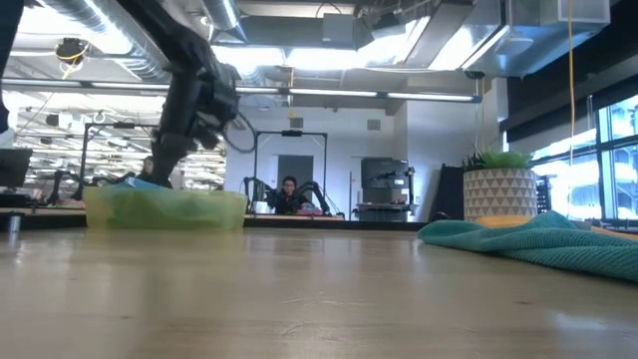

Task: Fold microfiber towels
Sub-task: Put the folded blue towel into the yellow bin

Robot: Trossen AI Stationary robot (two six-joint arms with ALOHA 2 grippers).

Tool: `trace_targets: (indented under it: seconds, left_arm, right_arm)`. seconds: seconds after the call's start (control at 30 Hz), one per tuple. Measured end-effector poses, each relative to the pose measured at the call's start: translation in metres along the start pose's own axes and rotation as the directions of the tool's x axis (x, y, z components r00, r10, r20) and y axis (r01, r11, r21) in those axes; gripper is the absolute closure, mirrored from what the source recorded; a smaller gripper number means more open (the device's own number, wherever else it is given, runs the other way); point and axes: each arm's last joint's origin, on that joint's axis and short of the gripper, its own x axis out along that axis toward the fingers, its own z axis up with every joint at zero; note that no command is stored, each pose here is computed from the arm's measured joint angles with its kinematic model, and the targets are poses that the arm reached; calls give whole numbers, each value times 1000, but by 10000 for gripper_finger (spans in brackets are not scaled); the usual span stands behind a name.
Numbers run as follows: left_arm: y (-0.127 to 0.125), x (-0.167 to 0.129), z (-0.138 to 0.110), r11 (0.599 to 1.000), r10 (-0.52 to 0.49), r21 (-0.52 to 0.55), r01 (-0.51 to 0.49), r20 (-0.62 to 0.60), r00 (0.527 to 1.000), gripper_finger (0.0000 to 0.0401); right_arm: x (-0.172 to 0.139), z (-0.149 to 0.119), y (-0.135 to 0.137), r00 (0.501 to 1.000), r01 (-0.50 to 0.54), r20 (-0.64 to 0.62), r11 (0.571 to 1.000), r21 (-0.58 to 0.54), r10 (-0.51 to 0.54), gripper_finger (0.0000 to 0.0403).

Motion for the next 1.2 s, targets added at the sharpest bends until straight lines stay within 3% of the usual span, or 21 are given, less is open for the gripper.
trace_targets:
  seconds: [0.27, 0.43, 0.67, 0.8, 0.97, 1.03, 1.13, 1.2]
  left_arm:
    - [-9, 43, 4, 995, -95, -13, 94, -97, 991, 280]
    - [-21, 40, 7, 982, -182, -67, 177, -73, 981, 280]
    - [-47, 28, 10, 973, -227, -50, 224, -52, 973, 280]
    - [-55, 25, 11, 992, -125, 28, 127, -52, 991, 280]
    - [-40, 18, 14, 998, -39, 54, 42, -56, 998, 280]
    - [-32, 18, 14, 997, -70, 26, 71, -50, 996, 280]
    - [-23, 22, 13, 975, -220, -26, 219, -32, 975, 280]
    - [-21, 22, 11, 964, -264, -50, 263, -37, 964, 280]
  right_arm:
    - [0, -2, 2, 998, -27, -55, 998, 59, 31, 238]
    - [-1, -2, 3, 996, -35, -75, 997, 62, 39, 238]
    - [-1, -2, 3, 996, -33, -75, 998, 61, 38, 238]
    - [-1, -2, 3, 996, -34, -78, 998, 61, 39, 238]
    - [-1, -4, 3, 991, -42, -122, 997, 63, 49, 238]
    - [-1, -4, 3, 991, -42, -125, 997, 63, 50, 238]
    - [-1, -4, 3, 991, -42, -126, 997, 62, 49, 238]
    - [-1, -4, 3, 991, -41, -125, 997, 65, 49, 238]
